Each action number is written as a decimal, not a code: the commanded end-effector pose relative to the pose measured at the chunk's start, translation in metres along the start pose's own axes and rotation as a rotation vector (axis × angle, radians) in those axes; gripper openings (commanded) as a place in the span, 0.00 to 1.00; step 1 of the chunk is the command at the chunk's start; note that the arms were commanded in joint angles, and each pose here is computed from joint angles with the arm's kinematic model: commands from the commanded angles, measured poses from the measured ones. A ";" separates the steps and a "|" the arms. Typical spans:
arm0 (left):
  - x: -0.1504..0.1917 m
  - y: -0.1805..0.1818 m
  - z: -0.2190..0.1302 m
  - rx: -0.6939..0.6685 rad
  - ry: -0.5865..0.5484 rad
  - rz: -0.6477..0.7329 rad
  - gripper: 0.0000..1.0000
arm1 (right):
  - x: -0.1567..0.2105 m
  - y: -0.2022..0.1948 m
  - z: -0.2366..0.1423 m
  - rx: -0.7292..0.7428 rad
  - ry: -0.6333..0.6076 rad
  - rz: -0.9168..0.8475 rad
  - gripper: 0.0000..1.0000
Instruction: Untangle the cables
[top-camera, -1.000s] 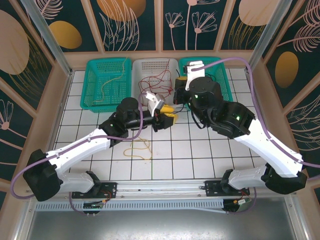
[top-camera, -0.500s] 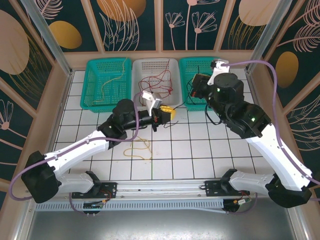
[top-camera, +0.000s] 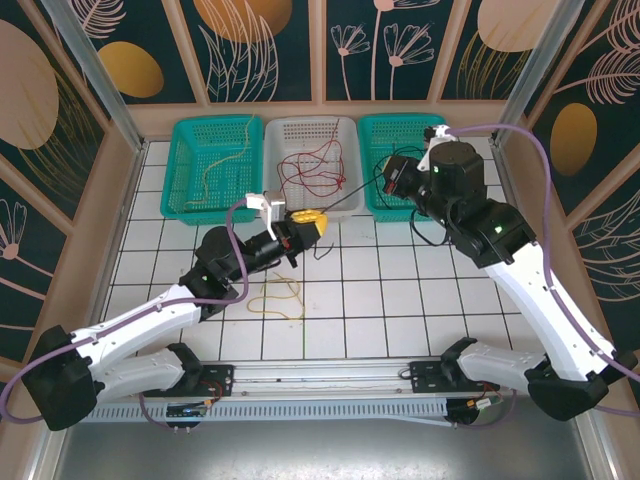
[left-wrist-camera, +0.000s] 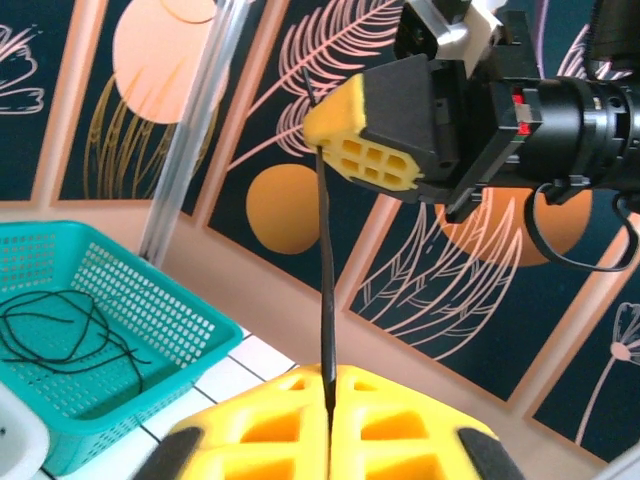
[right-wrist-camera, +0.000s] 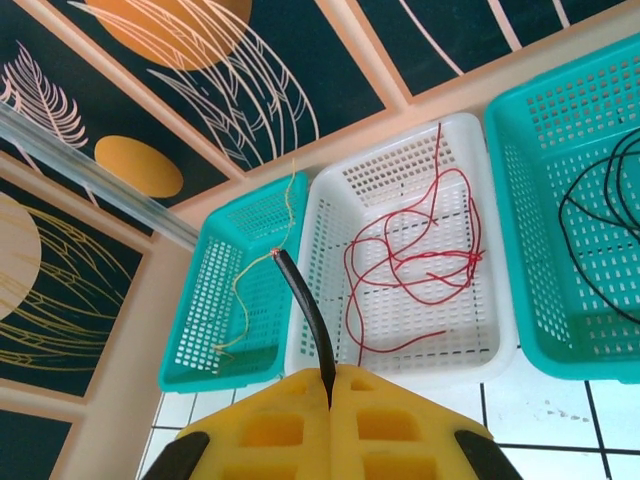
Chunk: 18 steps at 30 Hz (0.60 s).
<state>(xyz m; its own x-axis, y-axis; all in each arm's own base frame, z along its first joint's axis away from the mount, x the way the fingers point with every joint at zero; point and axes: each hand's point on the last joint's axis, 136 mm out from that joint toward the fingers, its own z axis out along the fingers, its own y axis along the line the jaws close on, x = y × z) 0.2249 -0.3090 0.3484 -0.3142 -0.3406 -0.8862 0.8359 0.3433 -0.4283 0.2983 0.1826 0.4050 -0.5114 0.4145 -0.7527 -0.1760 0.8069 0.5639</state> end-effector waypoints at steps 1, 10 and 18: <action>0.003 0.012 -0.001 -0.068 -0.002 -0.059 0.49 | -0.044 0.010 -0.005 -0.012 -0.134 0.014 0.00; 0.017 0.066 -0.031 -0.409 0.026 -0.135 0.81 | -0.118 0.026 -0.008 0.010 -0.264 -0.097 0.00; 0.054 0.117 -0.091 -0.821 0.176 -0.211 0.85 | -0.168 -0.012 0.030 0.109 -0.304 -0.137 0.00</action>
<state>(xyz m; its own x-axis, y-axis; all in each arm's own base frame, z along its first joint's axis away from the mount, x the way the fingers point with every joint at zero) 0.2677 -0.2336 0.2643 -0.4880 -0.3730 -0.7891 0.3441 0.7487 -0.5667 0.3913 0.1190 0.5195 -0.2076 0.4386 -0.8744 -0.1267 0.8742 0.4687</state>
